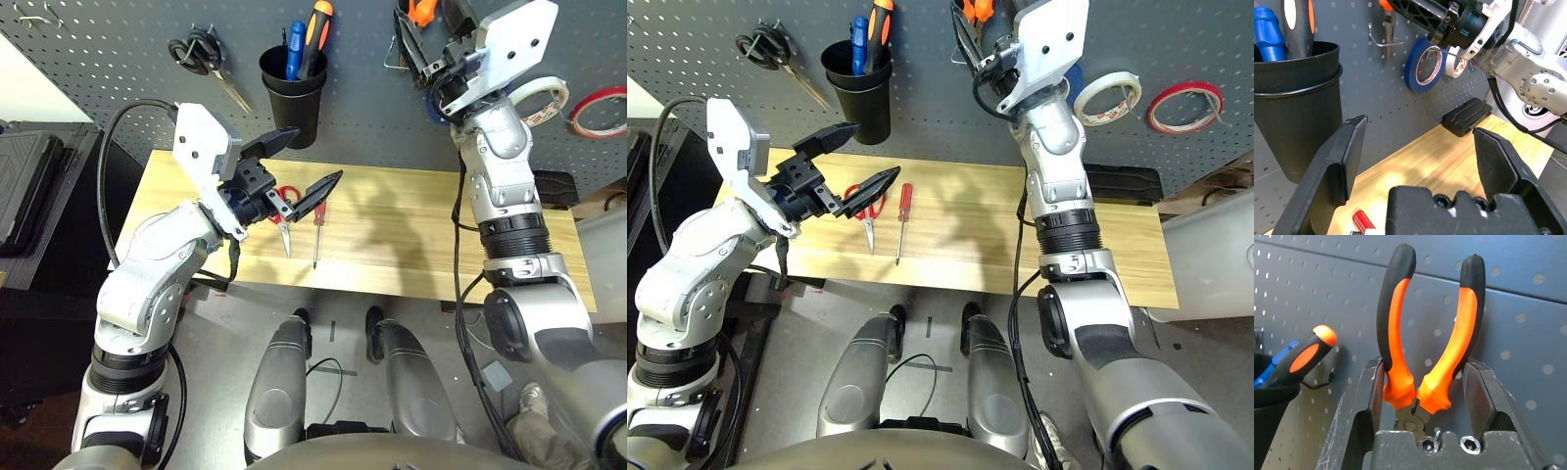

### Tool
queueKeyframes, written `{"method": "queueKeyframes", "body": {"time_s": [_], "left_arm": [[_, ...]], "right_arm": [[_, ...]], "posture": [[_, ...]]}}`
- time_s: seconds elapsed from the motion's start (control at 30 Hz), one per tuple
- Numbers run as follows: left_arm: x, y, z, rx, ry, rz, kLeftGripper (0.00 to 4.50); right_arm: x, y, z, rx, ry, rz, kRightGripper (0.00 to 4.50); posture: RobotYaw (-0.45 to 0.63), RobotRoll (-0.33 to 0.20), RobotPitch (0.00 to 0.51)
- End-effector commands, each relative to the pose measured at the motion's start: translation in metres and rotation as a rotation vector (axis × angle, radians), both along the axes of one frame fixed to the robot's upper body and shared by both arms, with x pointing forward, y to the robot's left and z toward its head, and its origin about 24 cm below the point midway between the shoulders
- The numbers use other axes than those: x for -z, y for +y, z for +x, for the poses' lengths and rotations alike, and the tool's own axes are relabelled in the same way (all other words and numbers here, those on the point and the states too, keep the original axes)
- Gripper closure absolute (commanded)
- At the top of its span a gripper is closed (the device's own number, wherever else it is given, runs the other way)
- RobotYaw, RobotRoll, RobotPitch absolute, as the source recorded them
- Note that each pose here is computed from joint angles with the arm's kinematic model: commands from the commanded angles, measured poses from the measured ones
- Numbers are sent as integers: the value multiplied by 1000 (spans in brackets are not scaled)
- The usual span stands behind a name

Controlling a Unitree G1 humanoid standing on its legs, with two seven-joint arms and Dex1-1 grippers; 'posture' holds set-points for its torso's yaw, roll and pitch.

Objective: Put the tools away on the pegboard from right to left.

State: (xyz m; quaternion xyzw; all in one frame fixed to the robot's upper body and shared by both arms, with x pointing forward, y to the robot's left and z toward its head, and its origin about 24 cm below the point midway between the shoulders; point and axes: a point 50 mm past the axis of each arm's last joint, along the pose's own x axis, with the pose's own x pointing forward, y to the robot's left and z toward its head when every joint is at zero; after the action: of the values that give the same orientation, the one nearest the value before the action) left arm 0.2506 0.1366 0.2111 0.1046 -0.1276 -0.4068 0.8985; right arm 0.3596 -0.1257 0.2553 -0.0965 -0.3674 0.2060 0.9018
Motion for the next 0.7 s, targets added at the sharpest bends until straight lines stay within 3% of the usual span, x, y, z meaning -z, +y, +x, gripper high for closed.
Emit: {"method": "queueKeyframes", "body": {"time_s": [0.03,0.4,0.6,0.7], "left_arm": [[5,-2,-3,8,13,22,0],[10,-1,-3,7,29,37,0],[13,1,-3,-7,41,46,0],[17,2,-2,-20,56,48,0]], "right_arm": [[11,1,1,19,30,-19,1917],[36,-2,4,82,131,-43,1917],[31,-18,-3,117,34,-52,11],[28,-32,-16,60,-61,-18,11]], "posture": [[217,0,299],[218,0,303],[224,0,303],[230,0,302]]}}
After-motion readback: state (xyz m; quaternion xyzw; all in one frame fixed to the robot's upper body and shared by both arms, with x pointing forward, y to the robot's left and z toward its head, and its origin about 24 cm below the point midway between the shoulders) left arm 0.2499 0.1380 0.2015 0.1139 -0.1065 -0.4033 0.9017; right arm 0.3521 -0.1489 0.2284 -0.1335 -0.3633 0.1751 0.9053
